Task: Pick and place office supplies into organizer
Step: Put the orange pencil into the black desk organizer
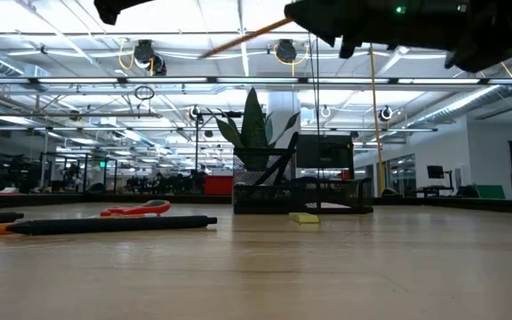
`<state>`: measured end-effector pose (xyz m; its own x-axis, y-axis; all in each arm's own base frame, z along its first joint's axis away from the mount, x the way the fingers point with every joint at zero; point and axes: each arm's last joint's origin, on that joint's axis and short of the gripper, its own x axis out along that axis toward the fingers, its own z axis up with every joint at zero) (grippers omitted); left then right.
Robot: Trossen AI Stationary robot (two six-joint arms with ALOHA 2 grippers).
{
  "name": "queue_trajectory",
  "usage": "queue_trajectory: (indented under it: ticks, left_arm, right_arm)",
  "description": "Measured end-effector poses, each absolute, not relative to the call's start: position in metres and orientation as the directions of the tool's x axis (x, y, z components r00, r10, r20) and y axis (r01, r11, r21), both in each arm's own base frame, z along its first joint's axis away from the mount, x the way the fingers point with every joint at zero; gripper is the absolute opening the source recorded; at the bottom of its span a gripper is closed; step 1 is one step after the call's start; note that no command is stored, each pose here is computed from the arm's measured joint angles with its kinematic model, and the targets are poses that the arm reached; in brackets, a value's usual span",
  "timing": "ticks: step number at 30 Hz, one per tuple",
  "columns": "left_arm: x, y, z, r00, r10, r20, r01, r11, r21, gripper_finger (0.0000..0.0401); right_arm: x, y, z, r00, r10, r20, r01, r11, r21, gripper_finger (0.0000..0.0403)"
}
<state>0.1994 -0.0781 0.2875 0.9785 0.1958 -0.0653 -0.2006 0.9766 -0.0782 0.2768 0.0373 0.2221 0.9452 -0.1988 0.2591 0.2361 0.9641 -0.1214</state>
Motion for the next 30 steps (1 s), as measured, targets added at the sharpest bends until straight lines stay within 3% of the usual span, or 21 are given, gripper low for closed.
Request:
queue_trajectory:
  ticks: [4, 9, 20, 25, 30]
  left_arm:
    - [0.198, -0.077, 0.286, 0.974, 0.207, -0.086, -0.211, 0.977, -0.041, 0.0260]
    - [0.200, -0.075, 0.285, 0.970, 0.226, -0.087, -0.230, 0.972, -0.045, 0.0259]
    - [0.198, -0.064, 0.286, 0.991, 0.118, -0.057, -0.122, 0.990, -0.072, 0.0262]
    - [0.187, -0.054, 0.272, 0.997, 0.042, 0.061, -0.035, 0.993, -0.116, 0.0258]
    - [0.175, -0.042, 0.249, 0.992, 0.075, 0.106, -0.058, 0.986, -0.158, 0.0262]
  right_arm:
    - [0.272, 0.034, 0.238, 0.934, -0.300, 0.195, 0.327, 0.936, -0.127, 0.0014]
    - [0.281, 0.031, 0.264, 0.909, -0.416, 0.015, 0.411, 0.892, -0.189, 0.0018]
    - [0.295, 0.000, 0.305, 0.775, -0.580, -0.251, 0.516, 0.810, -0.278, 0.0017]
    - [0.296, -0.018, 0.309, 0.810, -0.460, -0.363, 0.441, 0.886, -0.139, 0.0017]
    - [0.294, -0.025, 0.299, 0.789, -0.416, -0.452, 0.419, 0.903, -0.099, 0.0017]
